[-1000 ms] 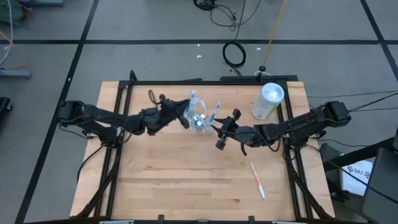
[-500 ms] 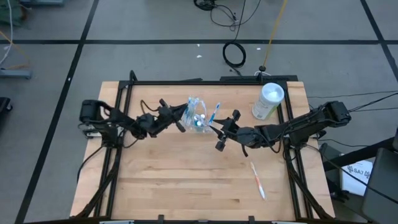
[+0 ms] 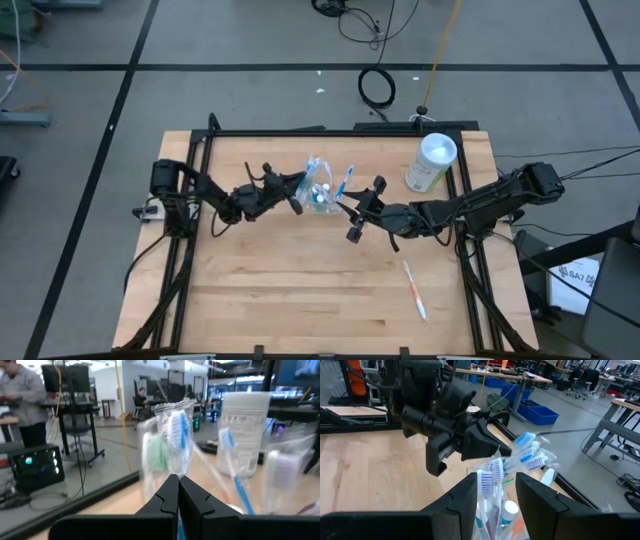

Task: Pick & Place toothbrushing station
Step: Put the blue toothbrush into the left section of the transparent organizer, then put the orange toothbrush into the right section of the transparent organizer

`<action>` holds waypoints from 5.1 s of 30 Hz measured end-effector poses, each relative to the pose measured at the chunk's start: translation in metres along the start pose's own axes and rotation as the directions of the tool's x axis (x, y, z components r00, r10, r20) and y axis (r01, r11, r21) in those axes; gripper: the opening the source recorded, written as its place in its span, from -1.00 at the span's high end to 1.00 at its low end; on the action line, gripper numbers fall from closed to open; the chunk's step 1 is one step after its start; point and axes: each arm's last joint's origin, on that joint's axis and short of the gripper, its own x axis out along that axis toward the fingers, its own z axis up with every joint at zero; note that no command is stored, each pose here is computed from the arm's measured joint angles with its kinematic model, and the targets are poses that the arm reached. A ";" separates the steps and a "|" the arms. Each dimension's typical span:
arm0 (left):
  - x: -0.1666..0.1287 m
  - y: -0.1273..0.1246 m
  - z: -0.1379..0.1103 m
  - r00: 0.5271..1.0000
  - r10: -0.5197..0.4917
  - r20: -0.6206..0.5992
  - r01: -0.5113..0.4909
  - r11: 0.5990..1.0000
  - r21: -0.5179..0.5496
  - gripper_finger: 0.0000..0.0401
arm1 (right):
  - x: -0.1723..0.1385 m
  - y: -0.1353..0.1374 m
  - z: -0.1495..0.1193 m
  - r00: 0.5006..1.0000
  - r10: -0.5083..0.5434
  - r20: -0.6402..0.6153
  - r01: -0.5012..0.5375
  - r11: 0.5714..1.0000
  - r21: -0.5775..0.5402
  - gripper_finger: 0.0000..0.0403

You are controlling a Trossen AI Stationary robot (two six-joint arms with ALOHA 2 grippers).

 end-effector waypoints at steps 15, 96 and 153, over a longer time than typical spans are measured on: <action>0.000 0.002 -0.015 0.993 0.071 -0.097 -0.076 0.996 -0.039 0.90 | 0.001 0.002 -0.003 0.995 0.098 -0.030 -0.096 0.994 0.060 0.35; -0.037 -0.034 0.025 0.979 0.136 -0.150 -0.115 0.984 0.139 0.01 | -0.125 0.049 -0.111 0.328 0.179 -0.927 0.486 0.810 0.328 -0.04; -0.037 -0.035 0.023 0.980 0.106 -0.171 -0.090 0.991 0.101 0.01 | -0.025 0.005 0.011 0.968 -0.025 0.251 0.012 0.999 0.052 0.94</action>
